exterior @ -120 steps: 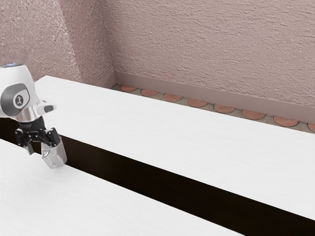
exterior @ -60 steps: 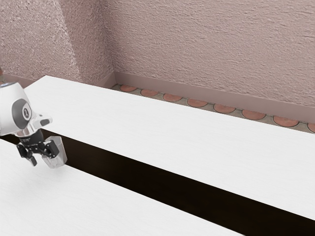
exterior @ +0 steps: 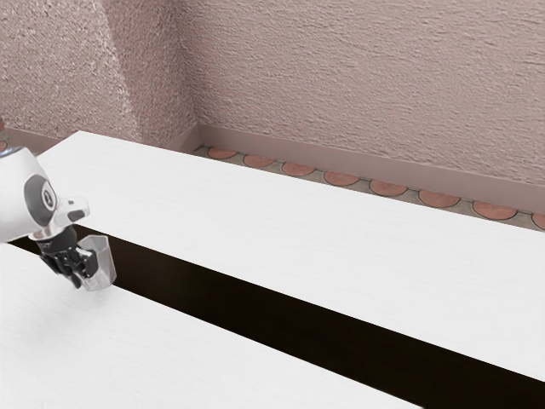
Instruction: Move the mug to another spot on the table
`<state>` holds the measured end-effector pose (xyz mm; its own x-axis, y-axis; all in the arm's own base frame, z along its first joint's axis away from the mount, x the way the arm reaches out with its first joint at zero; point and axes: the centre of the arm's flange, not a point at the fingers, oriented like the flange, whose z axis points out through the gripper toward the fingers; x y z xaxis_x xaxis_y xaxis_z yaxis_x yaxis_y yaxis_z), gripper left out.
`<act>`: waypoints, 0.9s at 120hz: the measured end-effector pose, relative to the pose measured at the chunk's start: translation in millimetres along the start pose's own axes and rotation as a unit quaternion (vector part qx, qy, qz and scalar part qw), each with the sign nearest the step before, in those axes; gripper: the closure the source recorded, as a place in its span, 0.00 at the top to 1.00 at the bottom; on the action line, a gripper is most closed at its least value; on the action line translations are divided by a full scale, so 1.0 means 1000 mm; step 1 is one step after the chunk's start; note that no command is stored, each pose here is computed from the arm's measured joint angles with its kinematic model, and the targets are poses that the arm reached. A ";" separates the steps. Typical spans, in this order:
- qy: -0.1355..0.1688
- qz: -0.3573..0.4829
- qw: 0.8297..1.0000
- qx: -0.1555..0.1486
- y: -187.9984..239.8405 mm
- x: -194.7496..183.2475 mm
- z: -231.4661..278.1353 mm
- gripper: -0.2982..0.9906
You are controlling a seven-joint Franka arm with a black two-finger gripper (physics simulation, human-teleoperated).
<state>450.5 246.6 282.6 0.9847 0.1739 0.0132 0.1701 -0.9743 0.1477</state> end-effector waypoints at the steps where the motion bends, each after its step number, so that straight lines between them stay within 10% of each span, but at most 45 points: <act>1: 0.001 0.000 1.000 0.000 0.000 0.000 0.000 0.39; 108: 0.169 0.102 0.980 0.014 0.087 0.006 -0.026 0.31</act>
<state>470.4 166.6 321.2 0.9302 0.0072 0.3669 -0.0237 -0.9965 0.0797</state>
